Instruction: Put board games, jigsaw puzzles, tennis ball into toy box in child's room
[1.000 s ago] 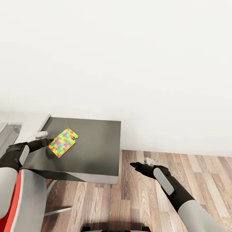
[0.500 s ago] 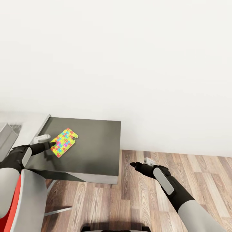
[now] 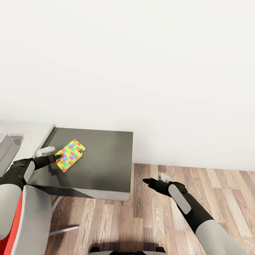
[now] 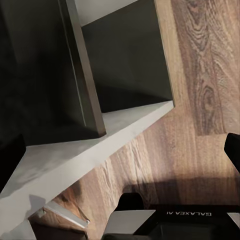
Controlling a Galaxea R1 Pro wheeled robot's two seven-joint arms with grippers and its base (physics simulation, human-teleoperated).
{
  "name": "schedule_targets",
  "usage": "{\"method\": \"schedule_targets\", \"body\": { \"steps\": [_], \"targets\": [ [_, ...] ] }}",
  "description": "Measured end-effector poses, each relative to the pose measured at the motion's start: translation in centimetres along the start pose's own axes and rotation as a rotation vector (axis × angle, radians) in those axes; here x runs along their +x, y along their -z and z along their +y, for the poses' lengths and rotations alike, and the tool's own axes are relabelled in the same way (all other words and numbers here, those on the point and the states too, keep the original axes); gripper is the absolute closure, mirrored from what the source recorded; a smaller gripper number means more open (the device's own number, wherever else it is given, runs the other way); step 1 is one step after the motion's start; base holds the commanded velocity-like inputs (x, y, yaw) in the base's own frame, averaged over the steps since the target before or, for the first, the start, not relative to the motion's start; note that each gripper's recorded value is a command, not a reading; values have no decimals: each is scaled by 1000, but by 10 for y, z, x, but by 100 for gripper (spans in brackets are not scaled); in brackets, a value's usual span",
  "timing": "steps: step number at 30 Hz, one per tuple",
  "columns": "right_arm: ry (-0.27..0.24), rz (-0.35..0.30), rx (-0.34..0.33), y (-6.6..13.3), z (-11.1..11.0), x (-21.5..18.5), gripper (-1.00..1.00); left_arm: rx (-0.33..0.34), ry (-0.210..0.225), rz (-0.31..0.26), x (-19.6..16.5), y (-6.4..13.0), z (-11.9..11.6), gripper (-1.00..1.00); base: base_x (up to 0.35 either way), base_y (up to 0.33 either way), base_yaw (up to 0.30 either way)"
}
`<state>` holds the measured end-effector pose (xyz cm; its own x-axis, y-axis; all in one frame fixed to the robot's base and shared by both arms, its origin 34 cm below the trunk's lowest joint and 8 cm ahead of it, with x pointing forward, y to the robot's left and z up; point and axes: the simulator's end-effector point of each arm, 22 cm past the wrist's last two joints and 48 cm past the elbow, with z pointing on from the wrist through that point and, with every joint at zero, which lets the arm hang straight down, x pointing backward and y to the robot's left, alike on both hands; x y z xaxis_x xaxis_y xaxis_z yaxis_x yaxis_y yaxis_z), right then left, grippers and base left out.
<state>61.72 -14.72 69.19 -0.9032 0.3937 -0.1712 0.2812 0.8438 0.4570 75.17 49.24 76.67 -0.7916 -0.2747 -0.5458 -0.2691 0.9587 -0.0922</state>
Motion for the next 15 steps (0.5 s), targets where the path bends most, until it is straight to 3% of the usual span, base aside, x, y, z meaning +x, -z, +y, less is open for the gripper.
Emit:
{"method": "schedule_targets", "body": {
  "steps": [15],
  "targets": [
    [-3, 8, 4, -3, -3, 3, -100, 18, -16, -10, -2, -2, -4, -100, 0, 0, 0]
  ]
}}
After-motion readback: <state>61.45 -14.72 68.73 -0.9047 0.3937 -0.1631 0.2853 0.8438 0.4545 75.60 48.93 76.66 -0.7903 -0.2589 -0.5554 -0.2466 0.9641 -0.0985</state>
